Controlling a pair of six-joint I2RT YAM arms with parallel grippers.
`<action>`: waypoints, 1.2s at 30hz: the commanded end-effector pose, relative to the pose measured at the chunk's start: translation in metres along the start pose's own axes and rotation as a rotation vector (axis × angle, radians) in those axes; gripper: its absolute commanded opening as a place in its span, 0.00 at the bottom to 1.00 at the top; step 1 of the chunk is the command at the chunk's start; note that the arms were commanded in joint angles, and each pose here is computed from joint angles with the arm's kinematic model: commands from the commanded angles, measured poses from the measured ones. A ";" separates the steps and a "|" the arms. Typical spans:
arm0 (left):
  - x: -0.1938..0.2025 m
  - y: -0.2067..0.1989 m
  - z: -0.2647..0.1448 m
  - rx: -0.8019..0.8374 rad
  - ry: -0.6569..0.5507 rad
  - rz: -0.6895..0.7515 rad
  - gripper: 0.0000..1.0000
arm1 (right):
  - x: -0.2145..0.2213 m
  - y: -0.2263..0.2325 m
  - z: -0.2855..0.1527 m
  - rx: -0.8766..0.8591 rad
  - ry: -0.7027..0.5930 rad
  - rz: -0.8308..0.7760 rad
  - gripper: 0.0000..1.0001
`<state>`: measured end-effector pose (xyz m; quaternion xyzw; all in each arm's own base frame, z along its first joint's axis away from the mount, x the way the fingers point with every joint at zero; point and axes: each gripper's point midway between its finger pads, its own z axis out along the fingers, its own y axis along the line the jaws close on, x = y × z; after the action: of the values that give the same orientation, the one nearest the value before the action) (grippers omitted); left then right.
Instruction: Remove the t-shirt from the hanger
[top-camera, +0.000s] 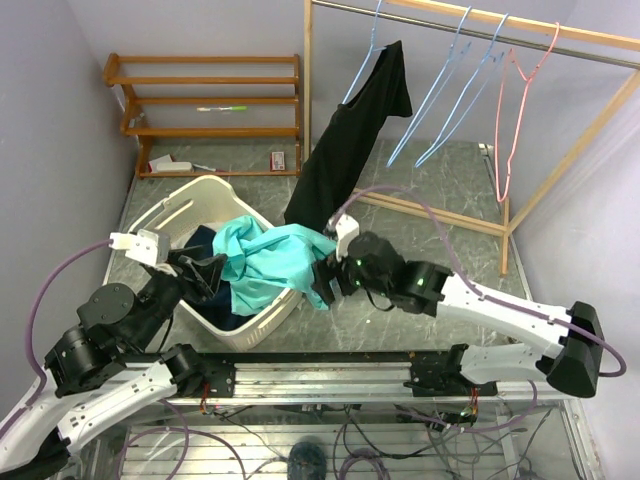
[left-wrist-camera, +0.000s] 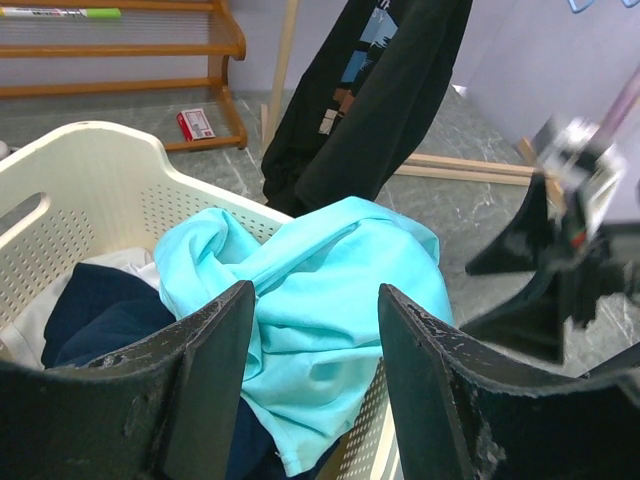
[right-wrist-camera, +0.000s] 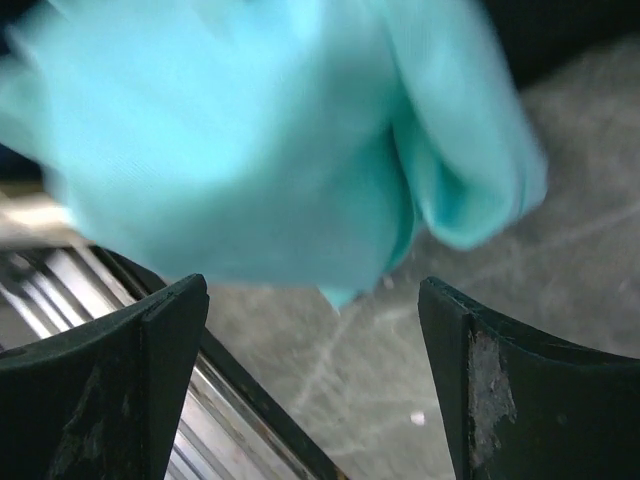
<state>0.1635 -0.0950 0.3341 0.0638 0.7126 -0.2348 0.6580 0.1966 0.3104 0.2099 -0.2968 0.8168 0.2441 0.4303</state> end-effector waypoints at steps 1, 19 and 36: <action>0.001 0.005 0.002 -0.030 0.002 -0.002 0.63 | 0.067 -0.018 0.012 0.036 0.060 0.026 0.88; 0.001 0.008 0.000 -0.044 -0.002 -0.006 0.64 | 0.094 -0.030 0.066 -0.030 -0.001 0.054 0.72; -0.002 0.010 -0.003 -0.046 -0.016 -0.012 0.65 | -0.085 0.023 -0.001 -0.198 -0.250 -0.023 0.00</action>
<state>0.1639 -0.0898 0.3322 0.0567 0.7149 -0.2263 0.6591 0.2237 0.3236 0.1962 -0.2694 0.7855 0.3084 0.4639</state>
